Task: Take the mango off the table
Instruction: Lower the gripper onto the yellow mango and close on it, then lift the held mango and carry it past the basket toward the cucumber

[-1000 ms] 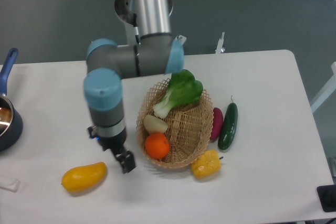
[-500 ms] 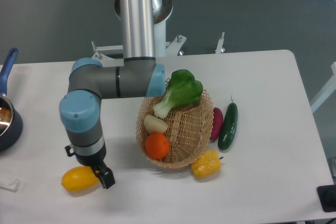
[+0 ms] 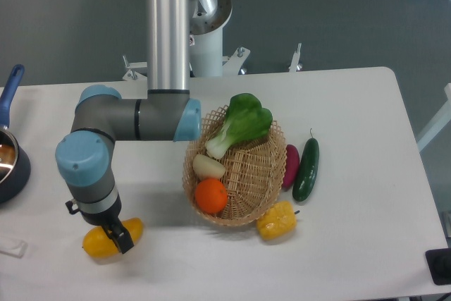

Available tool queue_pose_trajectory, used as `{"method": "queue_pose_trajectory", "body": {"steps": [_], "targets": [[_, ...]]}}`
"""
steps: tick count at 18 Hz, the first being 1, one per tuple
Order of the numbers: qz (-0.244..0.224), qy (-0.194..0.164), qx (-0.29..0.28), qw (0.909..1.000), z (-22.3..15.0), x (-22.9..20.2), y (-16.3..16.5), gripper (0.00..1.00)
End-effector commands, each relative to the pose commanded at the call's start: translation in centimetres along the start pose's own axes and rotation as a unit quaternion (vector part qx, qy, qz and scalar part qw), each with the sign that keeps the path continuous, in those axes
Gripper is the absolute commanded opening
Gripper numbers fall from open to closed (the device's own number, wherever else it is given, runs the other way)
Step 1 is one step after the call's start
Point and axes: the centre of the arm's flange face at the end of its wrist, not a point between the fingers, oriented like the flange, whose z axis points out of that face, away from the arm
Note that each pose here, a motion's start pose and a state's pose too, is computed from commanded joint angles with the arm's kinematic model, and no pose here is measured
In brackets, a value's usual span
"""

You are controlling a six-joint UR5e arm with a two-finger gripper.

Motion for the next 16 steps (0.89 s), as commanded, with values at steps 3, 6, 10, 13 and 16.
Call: {"method": "queue_pose_trajectory", "body": {"steps": [3, 6, 10, 13, 16], "targets": [[0.003, 0.002, -0.007, 1.0000, 1.0, 0.4, -0.2, 1.00], [0.005, 0.005, -0.010, 0.9999, 1.6, 0.7, -0.4, 1.00], [0.002, 0.003, -0.017, 0.9998, 1.8, 0.7, -0.1, 0.35], [-0.035, -0.010, -0.029, 0.9989, 1.9, 0.4, 0.1, 0.15], [-0.037, -0.025, -0.008, 0.9990, -1.7, 0.3, -0.3, 0.15]]}}
